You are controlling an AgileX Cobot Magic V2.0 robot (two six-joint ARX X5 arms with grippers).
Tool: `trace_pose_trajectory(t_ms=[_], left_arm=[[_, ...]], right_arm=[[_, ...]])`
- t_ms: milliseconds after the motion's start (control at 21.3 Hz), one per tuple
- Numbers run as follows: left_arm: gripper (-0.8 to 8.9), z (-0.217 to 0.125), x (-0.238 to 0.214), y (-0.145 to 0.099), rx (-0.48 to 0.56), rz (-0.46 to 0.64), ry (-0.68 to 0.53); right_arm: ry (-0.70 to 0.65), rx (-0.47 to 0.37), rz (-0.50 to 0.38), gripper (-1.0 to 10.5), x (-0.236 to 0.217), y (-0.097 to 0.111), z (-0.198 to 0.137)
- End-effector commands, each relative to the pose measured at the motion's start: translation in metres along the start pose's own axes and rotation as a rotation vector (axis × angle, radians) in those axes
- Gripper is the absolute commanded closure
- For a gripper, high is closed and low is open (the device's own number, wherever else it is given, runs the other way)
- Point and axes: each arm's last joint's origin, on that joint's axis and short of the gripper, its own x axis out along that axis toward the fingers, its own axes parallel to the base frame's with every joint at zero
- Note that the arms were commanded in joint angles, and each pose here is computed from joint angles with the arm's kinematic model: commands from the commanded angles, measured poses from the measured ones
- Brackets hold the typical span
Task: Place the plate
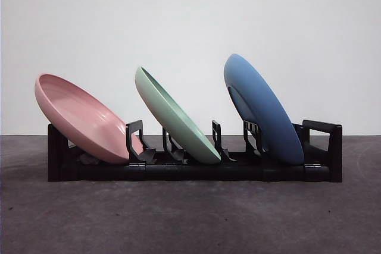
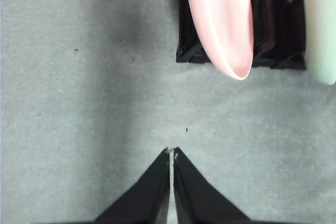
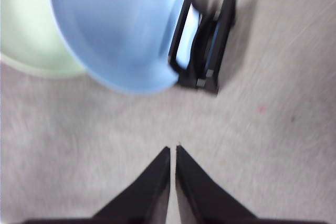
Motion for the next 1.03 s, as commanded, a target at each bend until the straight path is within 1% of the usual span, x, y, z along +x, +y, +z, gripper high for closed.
trace_pose_trajectory(t_ms=[47, 141, 188, 329, 423, 517, 705, 845, 1033], left_arm=[[7.38, 0.007, -0.002, -0.002, 0.03, -0.007, -0.01], [5.11, 0.007, -0.001, -0.002, 0.03, -0.006, -0.007], [4.55, 0.007, -0.001, -0.002, 0.034, -0.006, -0.008], [4.56, 0.007, -0.002, -0.002, 0.036, -0.006, -0.009], [4.57, 0.007, -0.002, -0.002, 0.036, -0.007, -0.01], [4.57, 0.007, -0.002, -0.002, 0.034, -0.006, -0.007], [4.69, 0.007, -0.002, -0.002, 0.025, -0.006, -0.007], [4.69, 0.008, -0.002, -0.002, 0.027, -0.007, -0.013], [4.69, 0.01, -0.002, -0.002, 0.032, -0.01, -0.035]], right_arm=[[0.012, -0.049, 0.008, 9.0, 0.002, 0.002, 0.005], [0.011, -0.058, 0.015, 7.2, 0.002, 0.004, 0.005], [0.012, -0.061, 0.018, 6.7, 0.002, 0.005, 0.005], [0.022, -0.045, 0.033, 6.7, 0.003, 0.009, 0.005], [0.031, -0.056, 0.048, 6.7, 0.002, 0.014, 0.01], [0.056, -0.069, 0.066, 6.7, 0.0, 0.023, 0.024], [0.081, -0.09, 0.102, 6.7, 0.005, 0.043, 0.068], [0.068, -0.12, 0.142, 6.7, 0.021, 0.061, 0.096], [0.073, -0.139, 0.178, 6.7, 0.051, 0.082, 0.117]])
